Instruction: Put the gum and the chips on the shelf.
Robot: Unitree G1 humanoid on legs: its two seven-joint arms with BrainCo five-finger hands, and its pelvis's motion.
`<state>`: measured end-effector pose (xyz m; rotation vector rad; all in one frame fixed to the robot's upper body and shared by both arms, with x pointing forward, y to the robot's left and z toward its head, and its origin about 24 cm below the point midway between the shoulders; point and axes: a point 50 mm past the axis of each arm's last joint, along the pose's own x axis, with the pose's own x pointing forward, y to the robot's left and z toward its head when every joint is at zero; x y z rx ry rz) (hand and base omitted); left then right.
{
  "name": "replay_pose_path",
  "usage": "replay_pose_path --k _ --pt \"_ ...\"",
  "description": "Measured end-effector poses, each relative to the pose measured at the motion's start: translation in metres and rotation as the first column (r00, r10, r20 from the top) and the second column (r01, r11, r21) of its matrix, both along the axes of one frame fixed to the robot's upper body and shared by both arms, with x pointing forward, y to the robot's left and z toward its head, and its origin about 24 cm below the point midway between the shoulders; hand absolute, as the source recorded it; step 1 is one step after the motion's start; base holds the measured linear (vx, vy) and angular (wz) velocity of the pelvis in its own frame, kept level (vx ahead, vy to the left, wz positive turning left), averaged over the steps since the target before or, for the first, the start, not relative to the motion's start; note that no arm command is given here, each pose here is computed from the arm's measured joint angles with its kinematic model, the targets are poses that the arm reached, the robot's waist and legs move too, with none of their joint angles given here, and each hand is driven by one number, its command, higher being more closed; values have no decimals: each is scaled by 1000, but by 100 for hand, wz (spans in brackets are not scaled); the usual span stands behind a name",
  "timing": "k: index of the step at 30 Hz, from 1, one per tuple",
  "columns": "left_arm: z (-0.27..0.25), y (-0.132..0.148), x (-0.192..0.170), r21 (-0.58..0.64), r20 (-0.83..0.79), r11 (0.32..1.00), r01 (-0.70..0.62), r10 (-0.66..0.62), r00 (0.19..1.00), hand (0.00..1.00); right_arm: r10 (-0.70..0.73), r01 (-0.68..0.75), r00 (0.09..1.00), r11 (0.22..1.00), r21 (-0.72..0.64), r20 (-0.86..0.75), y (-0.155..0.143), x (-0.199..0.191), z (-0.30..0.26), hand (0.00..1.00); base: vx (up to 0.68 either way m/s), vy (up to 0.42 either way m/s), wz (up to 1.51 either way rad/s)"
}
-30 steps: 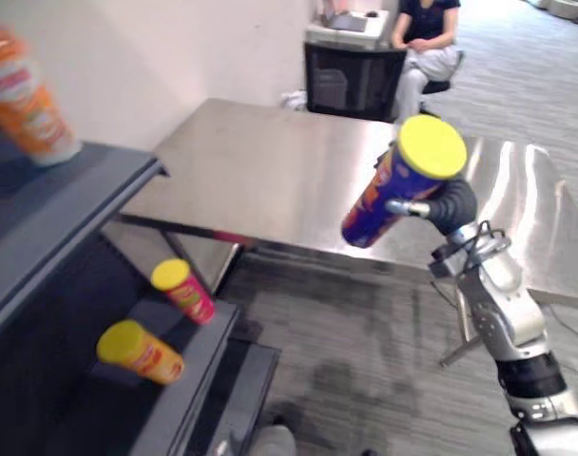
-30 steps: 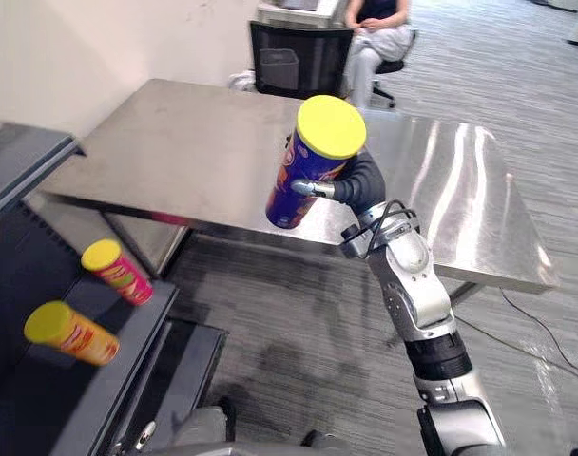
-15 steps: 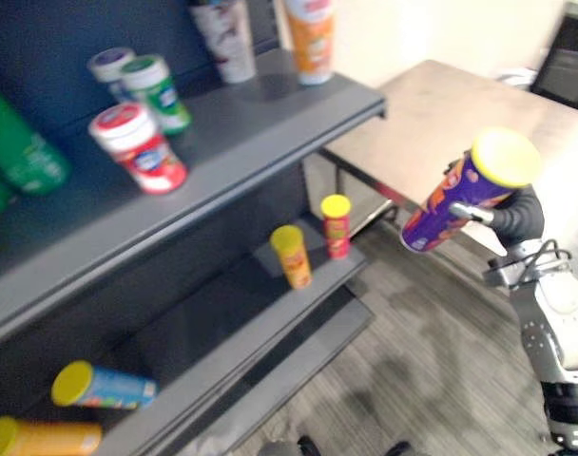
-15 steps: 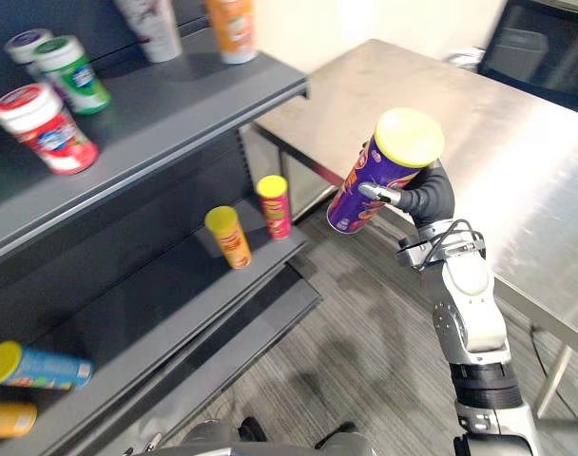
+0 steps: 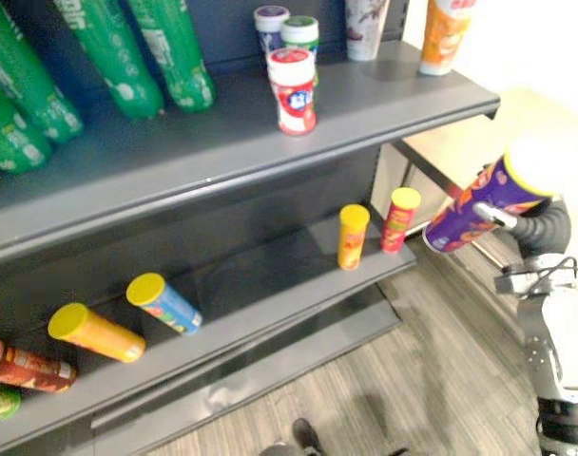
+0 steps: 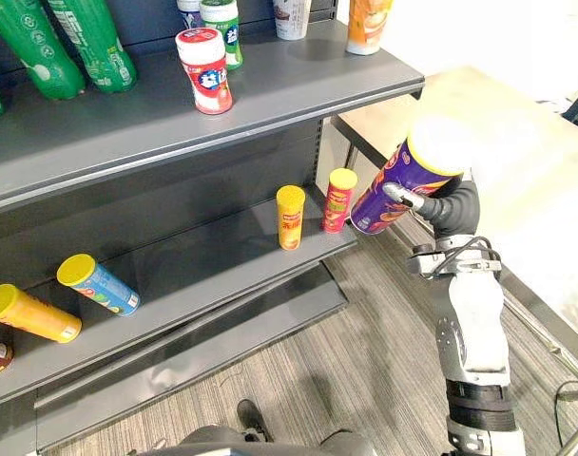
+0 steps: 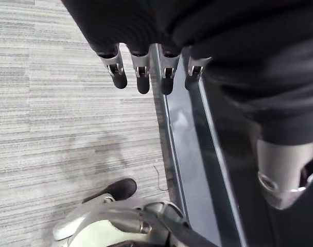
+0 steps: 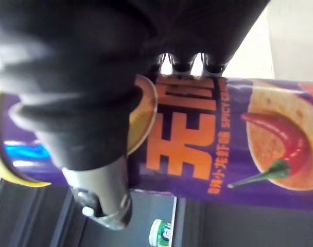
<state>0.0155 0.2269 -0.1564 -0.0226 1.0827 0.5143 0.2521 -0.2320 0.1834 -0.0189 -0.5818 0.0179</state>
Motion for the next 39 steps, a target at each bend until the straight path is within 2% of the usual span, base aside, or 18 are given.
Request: replay_pose_path --k 27,39 --pt "1 -4 10 -15 48 1000 -15 16 999 0 29 -29 1000 999 -43 -7 7 1 -2 100 -7 22 2" --pt "3 -7 18 -44 99 999 2 2 995 0 112 -111 994 991 -75 9 22 7 4 100 -3 36 12"
